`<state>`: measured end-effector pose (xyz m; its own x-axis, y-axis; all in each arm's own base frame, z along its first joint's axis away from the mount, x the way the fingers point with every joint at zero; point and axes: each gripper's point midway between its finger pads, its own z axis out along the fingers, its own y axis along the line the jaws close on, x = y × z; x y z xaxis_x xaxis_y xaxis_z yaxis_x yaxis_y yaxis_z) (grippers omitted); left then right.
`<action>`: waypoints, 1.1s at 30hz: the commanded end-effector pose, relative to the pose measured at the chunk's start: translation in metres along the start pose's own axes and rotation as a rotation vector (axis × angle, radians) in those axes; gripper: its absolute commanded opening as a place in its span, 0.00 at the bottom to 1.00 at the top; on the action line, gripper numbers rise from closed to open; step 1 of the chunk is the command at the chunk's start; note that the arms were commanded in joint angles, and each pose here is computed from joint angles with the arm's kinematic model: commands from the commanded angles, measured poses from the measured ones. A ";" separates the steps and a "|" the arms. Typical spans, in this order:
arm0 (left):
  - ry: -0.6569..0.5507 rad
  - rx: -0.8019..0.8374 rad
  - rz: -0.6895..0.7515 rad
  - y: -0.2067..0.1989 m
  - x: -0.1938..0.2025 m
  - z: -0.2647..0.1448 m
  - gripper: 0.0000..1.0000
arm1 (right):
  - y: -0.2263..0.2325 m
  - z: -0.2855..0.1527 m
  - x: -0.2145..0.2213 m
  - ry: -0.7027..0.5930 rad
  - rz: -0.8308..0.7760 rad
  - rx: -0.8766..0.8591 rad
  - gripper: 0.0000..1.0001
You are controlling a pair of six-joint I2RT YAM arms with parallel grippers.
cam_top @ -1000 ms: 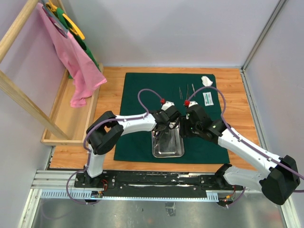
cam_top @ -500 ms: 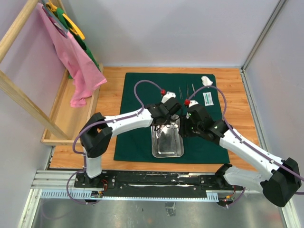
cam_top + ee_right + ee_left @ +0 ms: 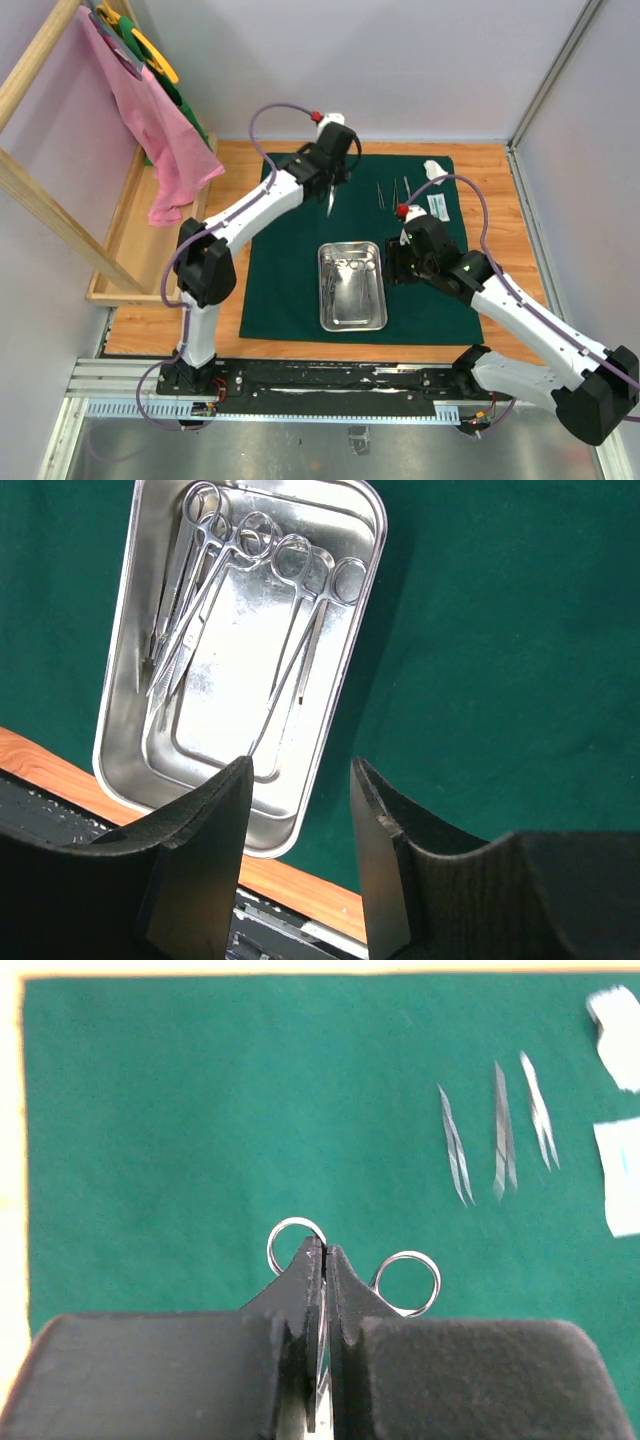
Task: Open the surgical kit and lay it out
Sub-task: Pick up the medical item from the container, then place the medical item in the surgical kit.
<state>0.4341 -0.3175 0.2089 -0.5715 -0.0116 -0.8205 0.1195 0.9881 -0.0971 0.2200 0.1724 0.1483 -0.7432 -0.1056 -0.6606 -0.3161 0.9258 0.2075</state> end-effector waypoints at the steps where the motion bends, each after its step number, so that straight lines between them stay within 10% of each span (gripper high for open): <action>1: -0.007 -0.113 0.002 0.062 -0.034 0.056 0.00 | -0.007 -0.007 -0.007 -0.005 -0.011 0.019 0.45; 9: 0.047 -0.268 0.007 0.151 -0.035 0.133 0.00 | -0.009 0.004 -0.002 0.028 -0.002 0.030 0.45; 30: 0.237 -0.310 -0.035 0.206 0.056 0.202 0.02 | -0.002 0.031 0.011 0.102 0.011 -0.005 0.44; 33: 0.243 -0.313 -0.037 0.207 0.058 0.203 0.27 | -0.002 0.032 0.012 0.105 0.010 -0.009 0.44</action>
<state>0.5898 -0.1477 0.0357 -0.7357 -0.0328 -0.6765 -0.1305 0.9870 0.0940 0.2263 0.1812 0.1176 -0.8039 -0.1470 -0.5763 -0.3192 0.9242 0.2096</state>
